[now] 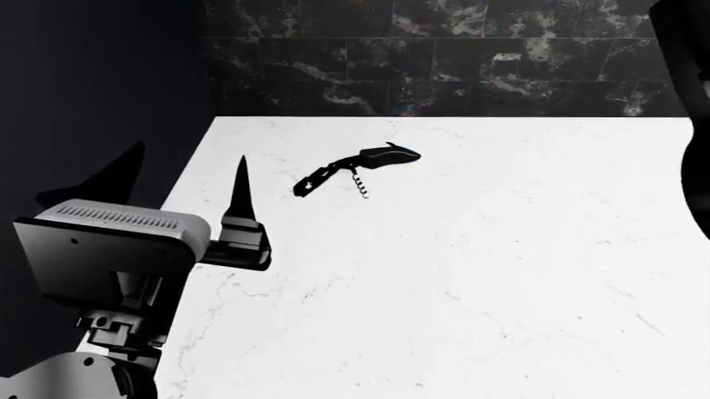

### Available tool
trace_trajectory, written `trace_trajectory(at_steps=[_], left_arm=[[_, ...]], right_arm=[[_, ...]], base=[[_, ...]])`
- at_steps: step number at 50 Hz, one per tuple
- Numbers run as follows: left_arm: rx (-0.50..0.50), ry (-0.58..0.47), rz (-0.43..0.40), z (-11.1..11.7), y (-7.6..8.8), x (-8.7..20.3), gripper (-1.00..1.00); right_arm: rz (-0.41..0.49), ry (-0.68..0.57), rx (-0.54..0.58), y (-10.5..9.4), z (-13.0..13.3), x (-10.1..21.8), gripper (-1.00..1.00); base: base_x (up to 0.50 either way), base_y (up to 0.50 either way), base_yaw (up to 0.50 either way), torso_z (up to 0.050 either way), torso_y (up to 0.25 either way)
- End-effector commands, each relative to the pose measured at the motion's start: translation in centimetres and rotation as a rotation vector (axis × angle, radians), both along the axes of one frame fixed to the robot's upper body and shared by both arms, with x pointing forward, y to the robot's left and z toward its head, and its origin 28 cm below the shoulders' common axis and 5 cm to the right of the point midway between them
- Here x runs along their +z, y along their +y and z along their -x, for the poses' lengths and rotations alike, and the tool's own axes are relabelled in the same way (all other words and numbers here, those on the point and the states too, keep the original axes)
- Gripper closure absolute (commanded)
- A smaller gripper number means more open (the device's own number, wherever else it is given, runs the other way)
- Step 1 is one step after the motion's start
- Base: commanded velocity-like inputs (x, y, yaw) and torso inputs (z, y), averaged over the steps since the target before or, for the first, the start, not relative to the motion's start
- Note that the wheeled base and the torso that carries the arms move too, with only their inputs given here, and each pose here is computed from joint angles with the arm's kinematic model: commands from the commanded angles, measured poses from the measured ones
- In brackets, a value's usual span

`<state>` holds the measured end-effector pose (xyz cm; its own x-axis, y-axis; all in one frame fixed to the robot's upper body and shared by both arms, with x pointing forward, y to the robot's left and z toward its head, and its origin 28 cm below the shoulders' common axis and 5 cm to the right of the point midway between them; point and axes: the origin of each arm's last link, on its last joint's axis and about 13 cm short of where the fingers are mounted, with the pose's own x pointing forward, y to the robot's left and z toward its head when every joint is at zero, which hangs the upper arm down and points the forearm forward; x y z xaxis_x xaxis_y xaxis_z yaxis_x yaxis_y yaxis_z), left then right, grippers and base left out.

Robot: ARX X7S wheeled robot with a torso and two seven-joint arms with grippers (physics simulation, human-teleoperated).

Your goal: Pick the cereal and boxed food from the counter and place them in the cabinets closest to them.

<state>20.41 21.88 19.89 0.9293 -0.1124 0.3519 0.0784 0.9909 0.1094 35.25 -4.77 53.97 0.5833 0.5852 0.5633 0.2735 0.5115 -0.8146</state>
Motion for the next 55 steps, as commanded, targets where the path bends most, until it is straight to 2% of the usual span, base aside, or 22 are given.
trace_trajectory(at_steps=[1, 13, 26, 35, 45, 50, 55], left_arm=[[0.002, 0.000, -0.003, 0.0, 0.0, 0.0, -1.00], [0.000, 0.002, -0.005, -0.1, -0.1, 0.0, -1.00], [-0.006, -0.001, -0.013, -0.3, -0.3, 0.2, -1.00], [-0.003, 0.001, -0.013, -0.2, -0.2, 0.1, -1.00], [-0.003, 0.002, -0.013, -0.1, -0.2, 0.0, -1.00], [-0.002, 0.003, -0.013, -0.2, -0.2, 0.0, -1.00], [0.000, 0.003, -0.013, -0.2, -0.1, 0.0, -1.00]], right_arm=[[-0.017, 0.126, 0.096, 0.4, -0.8, -1.2, -1.00], [-0.026, 0.183, 0.233, 1.3, 2.0, -2.1, -1.00], [-0.016, 0.232, 0.312, 1.0, 3.7, -2.8, -1.00], [0.000, 0.239, 0.338, 0.9, 4.9, -2.9, -1.00], [-0.042, 0.227, 0.392, 0.5, 6.9, -3.6, -1.00], [-0.054, 0.216, 0.386, 0.4, 7.9, -4.4, -1.00], [-0.086, 0.239, 0.376, 0.1, 9.6, -6.4, -1.00]], base=[[0.00, 0.00, 0.00, 0.000, 0.000], [0.00, 0.00, 0.00, 0.000, 0.000], [0.00, 0.00, 0.00, 0.000, 0.000], [0.00, 0.00, 0.00, 0.000, 0.000], [0.00, 0.00, 0.00, 0.000, 0.000], [0.00, 0.00, 0.00, 0.000, 0.000], [0.00, 0.00, 0.00, 0.000, 0.000]])
